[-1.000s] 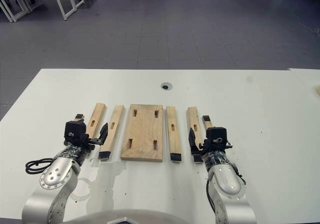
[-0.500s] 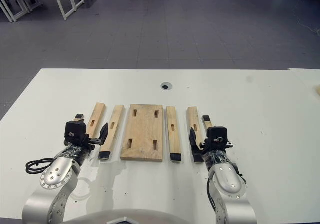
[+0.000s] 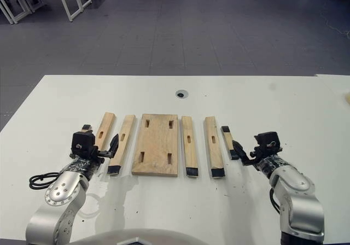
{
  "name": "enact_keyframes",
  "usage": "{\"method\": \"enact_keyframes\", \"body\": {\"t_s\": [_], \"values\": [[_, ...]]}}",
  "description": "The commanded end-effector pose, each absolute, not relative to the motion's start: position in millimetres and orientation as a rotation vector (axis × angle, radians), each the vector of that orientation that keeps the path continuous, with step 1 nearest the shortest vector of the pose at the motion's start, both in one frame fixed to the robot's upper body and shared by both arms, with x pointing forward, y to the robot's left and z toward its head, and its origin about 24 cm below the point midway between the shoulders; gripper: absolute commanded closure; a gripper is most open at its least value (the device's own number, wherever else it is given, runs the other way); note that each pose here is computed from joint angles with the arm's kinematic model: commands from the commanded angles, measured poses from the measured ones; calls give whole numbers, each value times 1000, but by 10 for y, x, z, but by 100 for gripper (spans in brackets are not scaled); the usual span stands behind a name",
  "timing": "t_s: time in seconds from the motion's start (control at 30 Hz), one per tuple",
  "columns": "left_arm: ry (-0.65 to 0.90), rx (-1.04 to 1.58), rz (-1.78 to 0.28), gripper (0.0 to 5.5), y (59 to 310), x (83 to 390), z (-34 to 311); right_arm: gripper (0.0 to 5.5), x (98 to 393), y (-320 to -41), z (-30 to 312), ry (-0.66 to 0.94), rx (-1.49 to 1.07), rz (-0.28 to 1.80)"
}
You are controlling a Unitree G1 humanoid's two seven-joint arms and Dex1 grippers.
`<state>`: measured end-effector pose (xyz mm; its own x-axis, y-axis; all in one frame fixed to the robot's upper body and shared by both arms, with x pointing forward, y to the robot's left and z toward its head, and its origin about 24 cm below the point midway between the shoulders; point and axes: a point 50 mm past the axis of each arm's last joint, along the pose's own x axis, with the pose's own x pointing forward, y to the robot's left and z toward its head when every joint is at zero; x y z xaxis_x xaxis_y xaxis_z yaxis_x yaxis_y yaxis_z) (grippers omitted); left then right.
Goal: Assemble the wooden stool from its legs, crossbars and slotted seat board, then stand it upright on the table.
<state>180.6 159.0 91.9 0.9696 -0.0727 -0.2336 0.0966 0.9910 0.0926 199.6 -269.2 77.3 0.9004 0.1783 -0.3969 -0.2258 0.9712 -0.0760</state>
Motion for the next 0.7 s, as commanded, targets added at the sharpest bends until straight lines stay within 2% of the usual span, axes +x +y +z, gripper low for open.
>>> {"method": "enact_keyframes", "body": {"t_s": [0.03, 0.53, 0.7], "values": [[225, 108, -88, 120, 1575, 1846, 927, 148, 1929, -2711, 614, 465, -104, 247], [207, 119, -113, 120, 1562, 1914, 973, 148, 1870, -2785, 18, 645, -56, 210], [213, 118, -112, 120, 1563, 1901, 962, 250, 1907, -2759, 56, 634, -86, 225]]}}
